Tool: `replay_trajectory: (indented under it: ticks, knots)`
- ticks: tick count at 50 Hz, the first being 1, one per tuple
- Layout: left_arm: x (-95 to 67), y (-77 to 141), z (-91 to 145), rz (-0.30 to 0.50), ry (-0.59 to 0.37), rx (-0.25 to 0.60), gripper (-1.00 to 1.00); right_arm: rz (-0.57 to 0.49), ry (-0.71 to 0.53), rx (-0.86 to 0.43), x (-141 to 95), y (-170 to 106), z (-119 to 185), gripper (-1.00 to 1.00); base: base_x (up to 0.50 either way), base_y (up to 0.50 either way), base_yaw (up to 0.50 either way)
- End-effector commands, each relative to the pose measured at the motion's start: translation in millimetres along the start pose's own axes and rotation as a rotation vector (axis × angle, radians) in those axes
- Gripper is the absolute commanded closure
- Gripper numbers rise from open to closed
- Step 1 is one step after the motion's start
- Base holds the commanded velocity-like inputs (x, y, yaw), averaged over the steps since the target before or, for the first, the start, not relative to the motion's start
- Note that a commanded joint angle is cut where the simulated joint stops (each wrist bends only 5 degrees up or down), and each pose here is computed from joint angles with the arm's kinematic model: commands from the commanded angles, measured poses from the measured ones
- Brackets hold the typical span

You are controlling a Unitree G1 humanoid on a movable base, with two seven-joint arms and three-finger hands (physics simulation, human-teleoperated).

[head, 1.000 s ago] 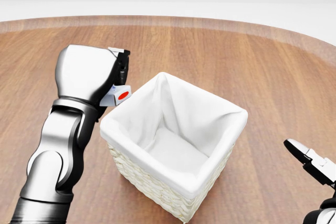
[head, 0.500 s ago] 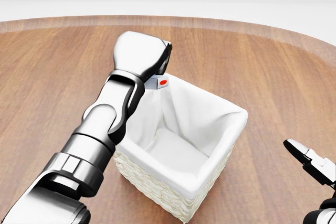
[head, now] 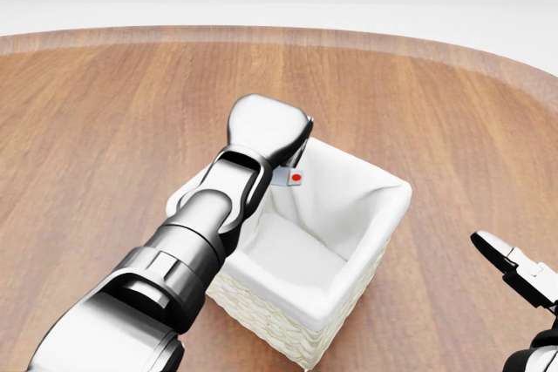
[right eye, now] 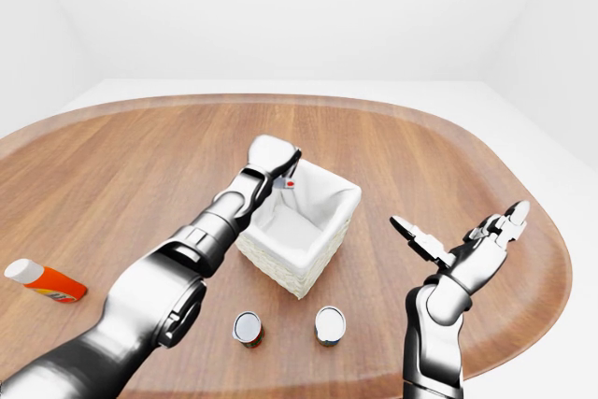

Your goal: Pick up the alphabet soup and the cream cheese box, and put them in the basket.

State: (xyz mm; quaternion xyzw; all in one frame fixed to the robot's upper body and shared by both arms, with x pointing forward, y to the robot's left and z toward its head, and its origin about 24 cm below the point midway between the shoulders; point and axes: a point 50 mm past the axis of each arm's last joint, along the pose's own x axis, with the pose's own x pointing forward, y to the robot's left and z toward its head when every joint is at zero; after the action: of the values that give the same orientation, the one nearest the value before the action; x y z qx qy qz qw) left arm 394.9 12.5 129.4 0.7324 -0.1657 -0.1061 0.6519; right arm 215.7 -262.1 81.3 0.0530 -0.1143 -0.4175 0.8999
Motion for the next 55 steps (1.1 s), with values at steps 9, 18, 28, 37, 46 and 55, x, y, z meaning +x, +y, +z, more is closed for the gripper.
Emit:
replay_trajectory:
  ticks: [9,18,28,37,46,55]
  knots:
    - [-5.1,-13,18,0.006,-0.012,-0.025,1.00,0.000,-0.004,0.000,-1,0,1,-1.00,0.00,0.00,0.00]
    - [-5.7,-13,24,0.026,-0.023,-0.013,1.00,0.000,0.000,-0.004,-2,-1,0,-1.00,0.00,0.00,0.00]
    - [-6.7,-15,30,0.019,-0.041,-0.023,1.00,0.001,0.002,-0.005,-2,0,-1,-1.00,0.00,0.00,0.00]
    - [-6.3,-14,27,0.034,-0.021,-0.006,1.00,0.002,-0.002,-0.004,-2,0,0,-1.00,0.00,0.00,0.00]
    - [-5.3,-10,25,0.056,-0.009,0.025,-0.62,0.000,-0.003,-0.003,-2,-1,1,-1.00,0.00,0.00,0.00]
    - [-4.9,-9,24,0.062,-0.007,0.031,-1.00,-0.001,0.000,-0.007,-2,-1,0,-1.00,0.00,0.00,0.00]
